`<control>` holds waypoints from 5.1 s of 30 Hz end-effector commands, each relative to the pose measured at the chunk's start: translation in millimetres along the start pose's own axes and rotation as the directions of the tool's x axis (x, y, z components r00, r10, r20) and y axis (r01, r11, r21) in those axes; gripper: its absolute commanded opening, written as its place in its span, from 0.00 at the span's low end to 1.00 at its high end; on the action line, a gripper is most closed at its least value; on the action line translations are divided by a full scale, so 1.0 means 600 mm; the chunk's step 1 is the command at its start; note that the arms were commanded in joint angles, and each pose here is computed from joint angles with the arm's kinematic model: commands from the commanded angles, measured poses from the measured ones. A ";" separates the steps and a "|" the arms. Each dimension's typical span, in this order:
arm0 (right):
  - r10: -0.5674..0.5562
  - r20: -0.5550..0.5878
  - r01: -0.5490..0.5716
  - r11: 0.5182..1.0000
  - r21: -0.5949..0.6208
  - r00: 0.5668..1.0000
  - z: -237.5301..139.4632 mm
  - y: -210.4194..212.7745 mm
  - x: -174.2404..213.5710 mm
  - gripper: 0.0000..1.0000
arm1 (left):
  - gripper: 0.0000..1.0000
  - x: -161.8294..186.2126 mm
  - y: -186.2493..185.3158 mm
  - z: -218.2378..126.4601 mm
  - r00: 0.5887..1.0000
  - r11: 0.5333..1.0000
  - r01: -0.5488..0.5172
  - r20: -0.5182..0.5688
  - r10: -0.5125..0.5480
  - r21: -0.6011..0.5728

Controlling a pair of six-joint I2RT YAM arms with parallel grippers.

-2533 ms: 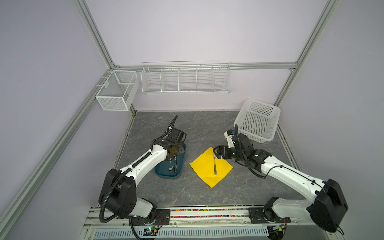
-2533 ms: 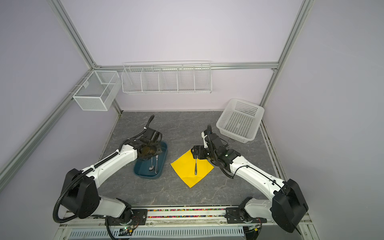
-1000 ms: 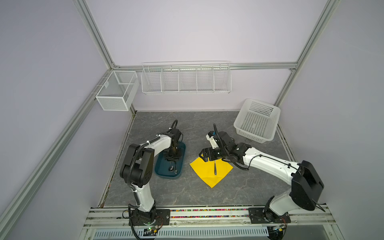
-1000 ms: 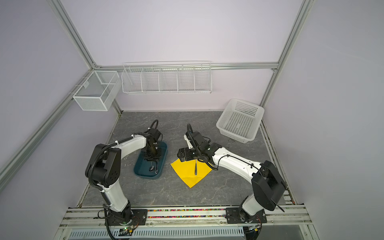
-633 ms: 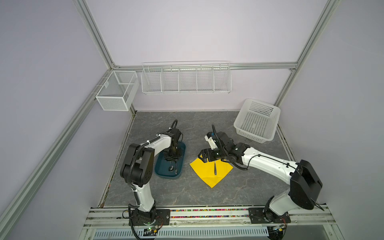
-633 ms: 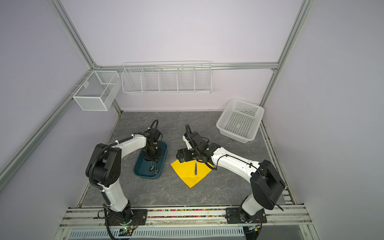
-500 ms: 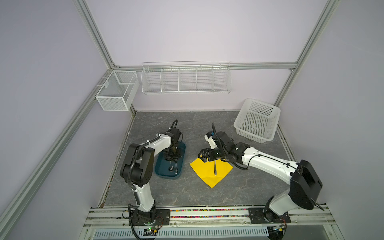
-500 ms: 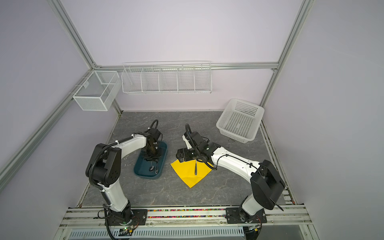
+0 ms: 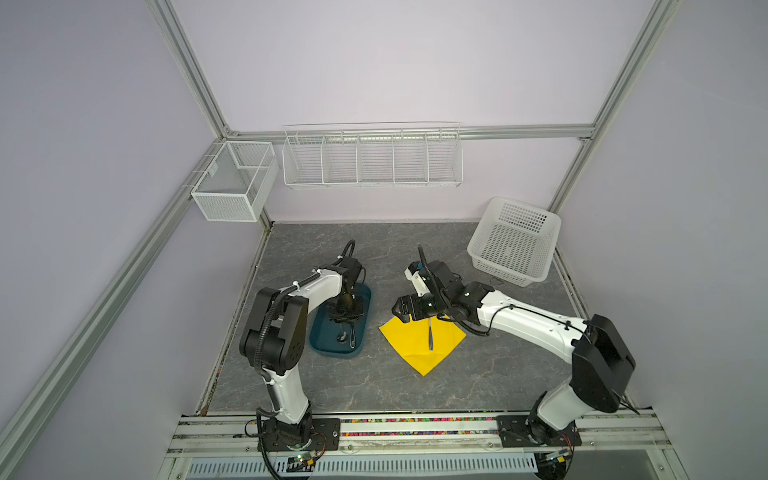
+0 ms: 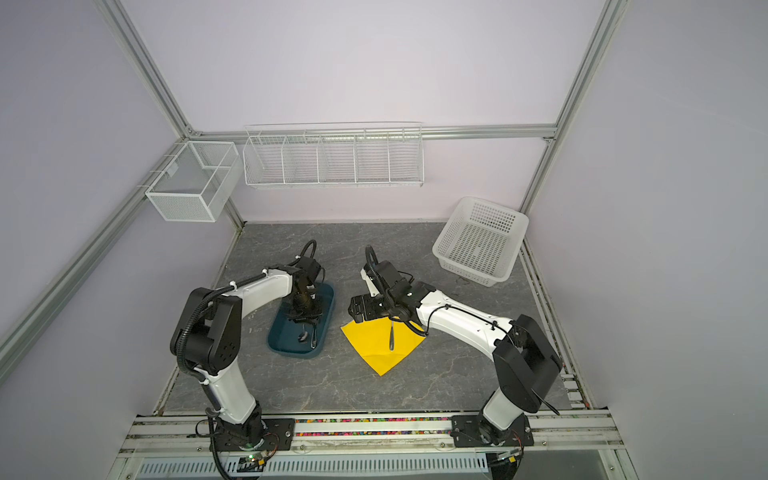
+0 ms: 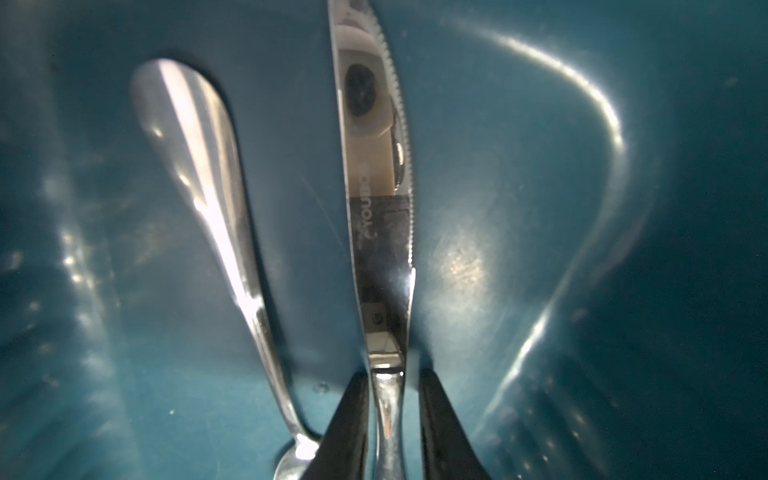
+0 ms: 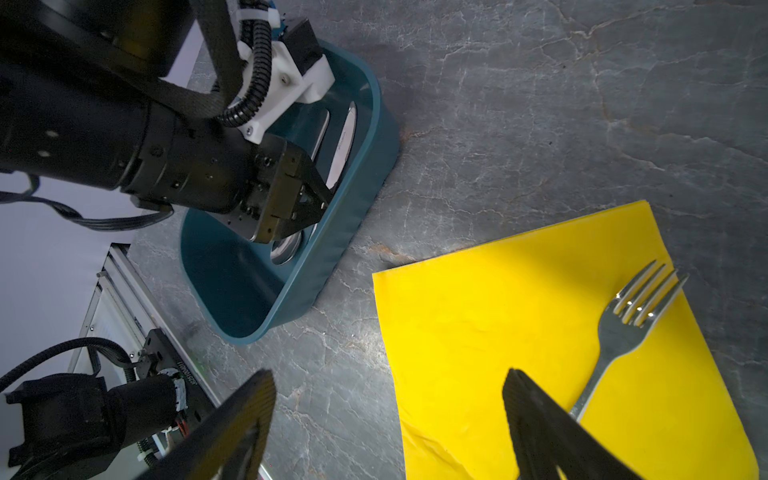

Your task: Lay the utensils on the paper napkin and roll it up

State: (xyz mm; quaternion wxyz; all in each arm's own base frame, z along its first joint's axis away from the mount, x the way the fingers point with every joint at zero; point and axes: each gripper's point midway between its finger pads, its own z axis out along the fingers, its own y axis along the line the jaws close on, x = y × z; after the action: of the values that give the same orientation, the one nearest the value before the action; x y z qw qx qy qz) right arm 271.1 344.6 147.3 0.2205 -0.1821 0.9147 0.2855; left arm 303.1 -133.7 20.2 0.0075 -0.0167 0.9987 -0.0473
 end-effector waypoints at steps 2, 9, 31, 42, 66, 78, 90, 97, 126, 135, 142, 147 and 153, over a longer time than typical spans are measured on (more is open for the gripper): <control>-0.004 -0.005 0.004 1.000 0.004 1.000 -0.002 0.008 0.000 0.89 | 0.22 0.030 0.010 0.030 0.995 1.000 -0.018 -0.094 0.016 -0.020; -0.006 -0.006 0.006 1.000 0.022 1.000 -0.005 0.003 0.002 0.89 | 0.21 0.040 0.007 0.045 0.992 1.000 -0.021 -0.128 0.021 0.003; -0.017 0.002 0.017 0.999 0.051 1.000 -0.013 -0.006 0.006 0.89 | 0.17 0.034 0.010 0.058 0.992 1.000 -0.012 -0.127 0.010 -0.017; -0.015 0.004 0.015 0.998 0.065 1.000 -0.015 -0.011 0.007 0.89 | 0.16 0.034 0.011 0.069 0.991 1.000 -0.011 -0.136 0.008 -0.020; 0.024 -0.039 -0.024 1.000 0.014 0.999 0.027 0.001 0.017 0.89 | 0.19 0.035 0.023 0.080 0.987 0.997 0.007 -0.160 -0.019 -0.072; 0.012 -0.049 -0.012 1.000 0.007 0.999 0.031 0.011 0.007 0.89 | 0.15 0.044 0.039 0.089 0.983 0.991 0.007 -0.181 -0.031 -0.136; 0.024 -0.047 -0.022 0.999 0.029 0.999 0.020 -0.003 0.021 0.89 | 0.13 0.058 0.043 0.112 0.974 0.985 0.028 -0.215 -0.065 -0.170; 0.024 -0.035 -0.023 0.999 0.028 0.999 0.014 0.003 0.003 0.89 | 0.07 0.038 0.035 0.091 0.985 0.986 0.036 -0.160 -0.062 -0.162; 0.167 0.006 -0.167 0.977 0.136 0.986 0.017 -0.033 0.007 0.89 | 0.13 0.050 0.026 0.133 0.974 0.994 0.033 -0.220 -0.056 -0.109; 0.228 0.008 -0.225 0.953 0.204 0.974 0.020 -0.055 0.014 0.89 | 0.13 0.043 0.018 0.130 0.975 0.994 0.043 -0.212 -0.063 -0.097; 0.224 0.020 -0.224 0.959 0.171 0.974 0.019 -0.046 0.008 0.89 | 0.11 0.046 0.020 0.136 0.974 0.994 0.041 -0.218 -0.063 -0.106; 0.246 0.013 -0.245 0.956 0.160 0.969 0.018 -0.040 0.007 0.89 | 0.11 0.041 0.022 0.134 0.977 0.994 0.024 -0.206 -0.046 -0.108; 0.230 0.007 -0.229 0.962 0.146 0.973 0.018 -0.036 0.013 0.89 | 0.13 0.034 0.024 0.125 0.978 0.992 -0.003 -0.207 -0.023 -0.125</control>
State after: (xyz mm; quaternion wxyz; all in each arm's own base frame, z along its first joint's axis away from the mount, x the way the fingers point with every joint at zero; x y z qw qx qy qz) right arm 279.2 330.3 123.4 0.1939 -0.0641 0.9509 0.2325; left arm 301.0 -135.7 11.0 -0.0486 -0.0394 0.9979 -0.0174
